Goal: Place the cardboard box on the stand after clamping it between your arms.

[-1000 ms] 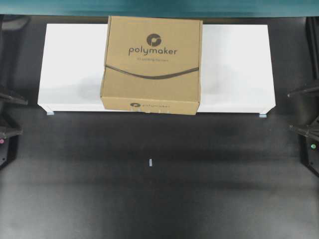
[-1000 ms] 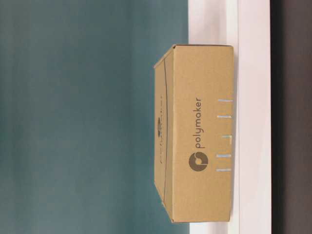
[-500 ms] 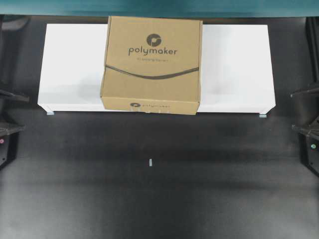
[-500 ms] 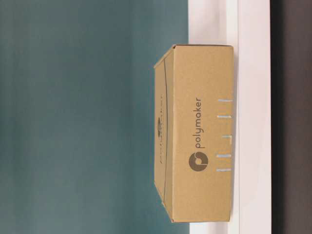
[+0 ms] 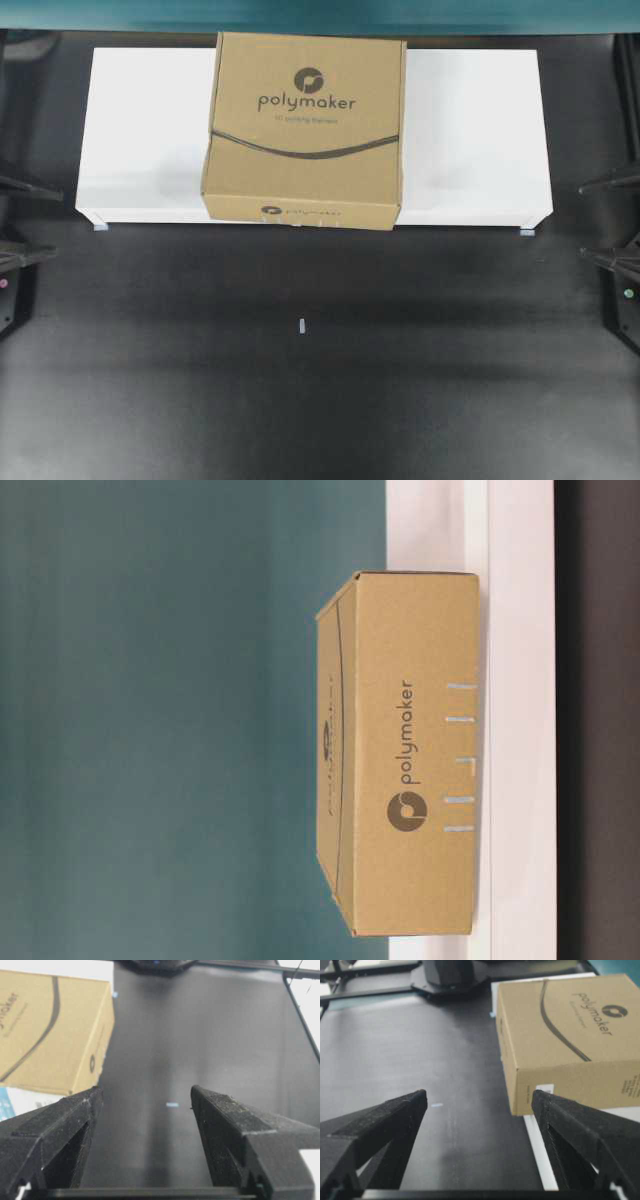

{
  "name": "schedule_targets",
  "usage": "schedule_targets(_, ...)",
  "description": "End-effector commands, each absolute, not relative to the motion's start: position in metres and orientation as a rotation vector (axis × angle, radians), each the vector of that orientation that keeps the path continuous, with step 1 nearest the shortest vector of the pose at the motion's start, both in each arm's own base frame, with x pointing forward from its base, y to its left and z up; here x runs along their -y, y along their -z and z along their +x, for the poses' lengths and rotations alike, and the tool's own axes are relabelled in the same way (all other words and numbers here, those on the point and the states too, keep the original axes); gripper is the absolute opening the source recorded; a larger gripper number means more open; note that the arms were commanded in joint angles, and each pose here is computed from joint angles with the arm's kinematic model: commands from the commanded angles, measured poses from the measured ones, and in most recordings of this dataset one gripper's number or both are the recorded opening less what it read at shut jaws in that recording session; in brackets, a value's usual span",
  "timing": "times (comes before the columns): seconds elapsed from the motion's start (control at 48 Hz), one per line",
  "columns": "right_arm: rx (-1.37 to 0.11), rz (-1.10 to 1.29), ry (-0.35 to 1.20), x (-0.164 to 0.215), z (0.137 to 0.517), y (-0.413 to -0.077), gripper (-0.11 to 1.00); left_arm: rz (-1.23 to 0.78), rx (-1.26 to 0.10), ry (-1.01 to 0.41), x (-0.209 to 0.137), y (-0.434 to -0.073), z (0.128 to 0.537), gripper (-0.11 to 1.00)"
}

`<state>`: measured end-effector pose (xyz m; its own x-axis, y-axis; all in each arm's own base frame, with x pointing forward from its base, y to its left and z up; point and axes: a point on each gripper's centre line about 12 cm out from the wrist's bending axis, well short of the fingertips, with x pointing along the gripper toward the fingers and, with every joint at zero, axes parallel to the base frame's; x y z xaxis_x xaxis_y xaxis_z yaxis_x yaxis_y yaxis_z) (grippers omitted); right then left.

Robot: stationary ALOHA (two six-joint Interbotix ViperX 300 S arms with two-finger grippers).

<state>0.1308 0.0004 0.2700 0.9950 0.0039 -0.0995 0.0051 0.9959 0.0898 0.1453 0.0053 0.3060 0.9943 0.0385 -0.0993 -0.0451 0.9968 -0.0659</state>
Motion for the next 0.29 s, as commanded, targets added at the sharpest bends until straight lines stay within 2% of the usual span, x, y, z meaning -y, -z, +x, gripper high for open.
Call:
schedule_targets(0.0, -0.093, 0.098, 0.01, 0.0008, 0.1314, -0.2703, 0.81, -0.065, -0.087, -0.042, -0.0055, -0.3075, 0.1494, 0.69)
schedule_targets(0.271, -0.101, 0.1, 0.013, 0.0012, 0.1316, -0.2666, 0.81, -0.064, -0.089, -0.039, -0.0055, -0.2995, 0.1572, 0.69)
